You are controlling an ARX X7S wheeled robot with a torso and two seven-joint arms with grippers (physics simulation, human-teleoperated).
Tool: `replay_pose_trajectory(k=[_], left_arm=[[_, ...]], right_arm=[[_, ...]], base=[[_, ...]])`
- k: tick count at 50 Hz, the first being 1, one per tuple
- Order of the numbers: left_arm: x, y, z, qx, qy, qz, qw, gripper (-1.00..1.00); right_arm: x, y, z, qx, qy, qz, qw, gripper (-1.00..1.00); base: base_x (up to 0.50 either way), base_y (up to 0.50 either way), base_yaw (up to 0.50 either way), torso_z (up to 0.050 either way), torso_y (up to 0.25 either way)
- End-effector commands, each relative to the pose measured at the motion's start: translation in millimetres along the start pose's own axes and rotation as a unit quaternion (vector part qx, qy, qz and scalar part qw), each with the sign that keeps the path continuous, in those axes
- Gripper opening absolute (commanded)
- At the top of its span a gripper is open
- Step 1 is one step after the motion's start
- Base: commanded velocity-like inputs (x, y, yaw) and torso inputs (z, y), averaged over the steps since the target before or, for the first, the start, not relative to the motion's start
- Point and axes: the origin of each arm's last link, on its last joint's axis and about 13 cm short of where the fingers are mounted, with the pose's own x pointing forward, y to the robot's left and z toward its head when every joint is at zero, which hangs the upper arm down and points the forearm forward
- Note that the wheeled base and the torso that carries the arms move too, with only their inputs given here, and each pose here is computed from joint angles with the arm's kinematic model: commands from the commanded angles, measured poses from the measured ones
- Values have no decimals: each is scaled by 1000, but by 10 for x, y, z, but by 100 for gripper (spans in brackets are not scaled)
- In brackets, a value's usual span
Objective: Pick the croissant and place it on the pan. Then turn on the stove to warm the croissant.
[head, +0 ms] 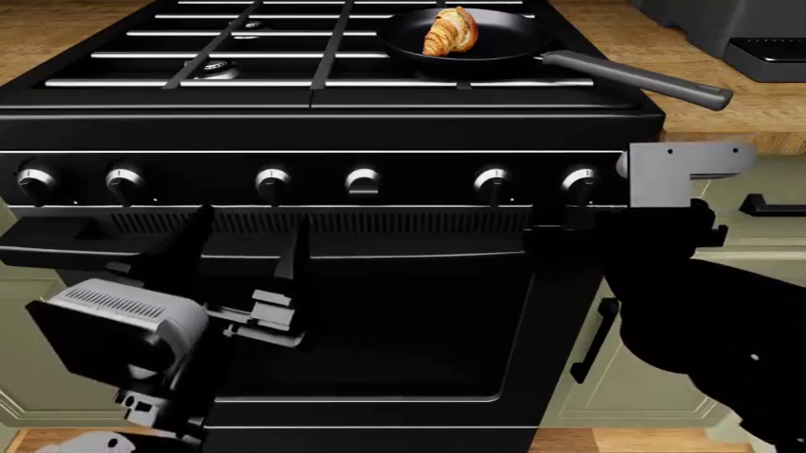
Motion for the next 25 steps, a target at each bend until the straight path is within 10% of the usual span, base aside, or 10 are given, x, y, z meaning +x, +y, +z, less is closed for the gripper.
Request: replay_pose_trajectory(k=[1, 25], left_arm=[[18, 28, -23, 1, 3, 2, 1000, 100], [-28, 5, -7, 4, -2, -2, 1000, 100]], right_arm=[[47, 4, -31, -2, 0, -5, 1000, 100], [117, -5, -14, -4, 1, -6, 1000, 100]], base=[[0, 0, 0, 0, 0], [0, 0, 0, 0, 0]])
